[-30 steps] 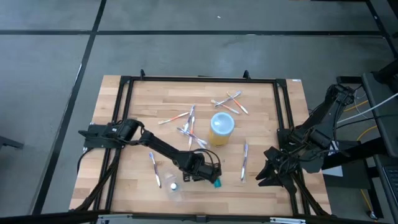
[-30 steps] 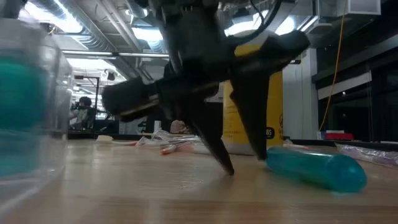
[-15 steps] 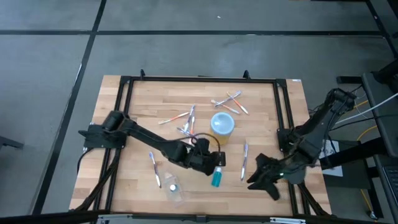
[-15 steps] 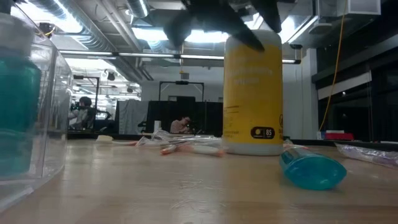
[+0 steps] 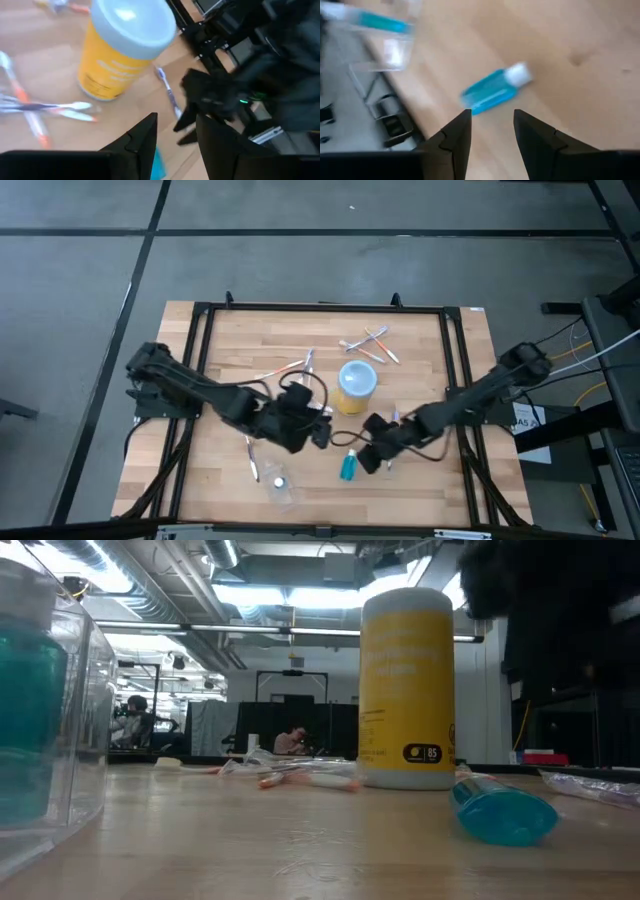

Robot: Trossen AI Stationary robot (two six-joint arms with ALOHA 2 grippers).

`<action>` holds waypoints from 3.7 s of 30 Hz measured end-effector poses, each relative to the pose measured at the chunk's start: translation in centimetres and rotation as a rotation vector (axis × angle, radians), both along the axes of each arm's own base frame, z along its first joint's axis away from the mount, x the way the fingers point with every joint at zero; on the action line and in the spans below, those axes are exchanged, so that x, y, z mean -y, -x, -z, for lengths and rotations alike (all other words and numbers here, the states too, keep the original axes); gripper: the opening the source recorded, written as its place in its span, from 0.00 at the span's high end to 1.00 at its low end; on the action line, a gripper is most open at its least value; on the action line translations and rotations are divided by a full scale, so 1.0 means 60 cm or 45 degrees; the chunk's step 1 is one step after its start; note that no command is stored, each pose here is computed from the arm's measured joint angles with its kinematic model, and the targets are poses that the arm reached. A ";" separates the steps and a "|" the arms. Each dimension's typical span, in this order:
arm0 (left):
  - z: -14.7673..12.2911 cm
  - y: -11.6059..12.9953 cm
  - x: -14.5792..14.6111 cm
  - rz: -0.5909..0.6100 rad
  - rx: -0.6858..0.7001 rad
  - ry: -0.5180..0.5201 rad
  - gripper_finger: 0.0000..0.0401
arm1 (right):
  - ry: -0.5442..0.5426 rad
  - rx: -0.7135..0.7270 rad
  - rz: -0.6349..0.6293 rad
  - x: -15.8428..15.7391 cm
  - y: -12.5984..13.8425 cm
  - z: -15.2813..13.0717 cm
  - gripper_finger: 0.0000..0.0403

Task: Pick & Place toothbrushing station
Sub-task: Put the mouthwash bottle into the middle part of the transparent organizer

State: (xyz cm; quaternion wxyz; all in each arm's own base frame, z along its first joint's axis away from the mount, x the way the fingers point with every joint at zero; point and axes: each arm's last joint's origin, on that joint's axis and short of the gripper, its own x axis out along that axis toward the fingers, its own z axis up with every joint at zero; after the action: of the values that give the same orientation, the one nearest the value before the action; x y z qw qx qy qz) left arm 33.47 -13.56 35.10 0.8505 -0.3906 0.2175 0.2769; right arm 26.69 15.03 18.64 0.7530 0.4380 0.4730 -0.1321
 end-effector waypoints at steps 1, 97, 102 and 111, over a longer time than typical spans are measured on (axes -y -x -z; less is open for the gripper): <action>-0.008 0.012 0.003 0.009 -0.004 -0.032 0.67 | -0.020 -0.048 0.012 0.004 -0.008 0.014 0.63; -0.057 0.143 0.076 0.058 0.093 -0.237 0.67 | 0.488 -0.497 -0.283 -0.229 -0.049 0.068 0.63; -0.057 0.143 0.076 0.058 0.092 -0.237 0.67 | 0.516 -0.340 -0.259 -0.240 -0.035 0.028 0.63; -0.057 0.143 0.076 0.076 0.081 -0.262 0.67 | 0.584 -0.089 -0.801 -0.223 -0.080 -0.001 0.63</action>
State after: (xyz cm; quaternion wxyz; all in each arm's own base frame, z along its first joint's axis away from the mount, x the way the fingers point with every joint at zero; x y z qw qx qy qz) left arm 24.88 -18.11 38.54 0.9005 -0.3031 0.1725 0.2598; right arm 31.51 28.41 18.69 0.8184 0.0872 0.5678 -0.0117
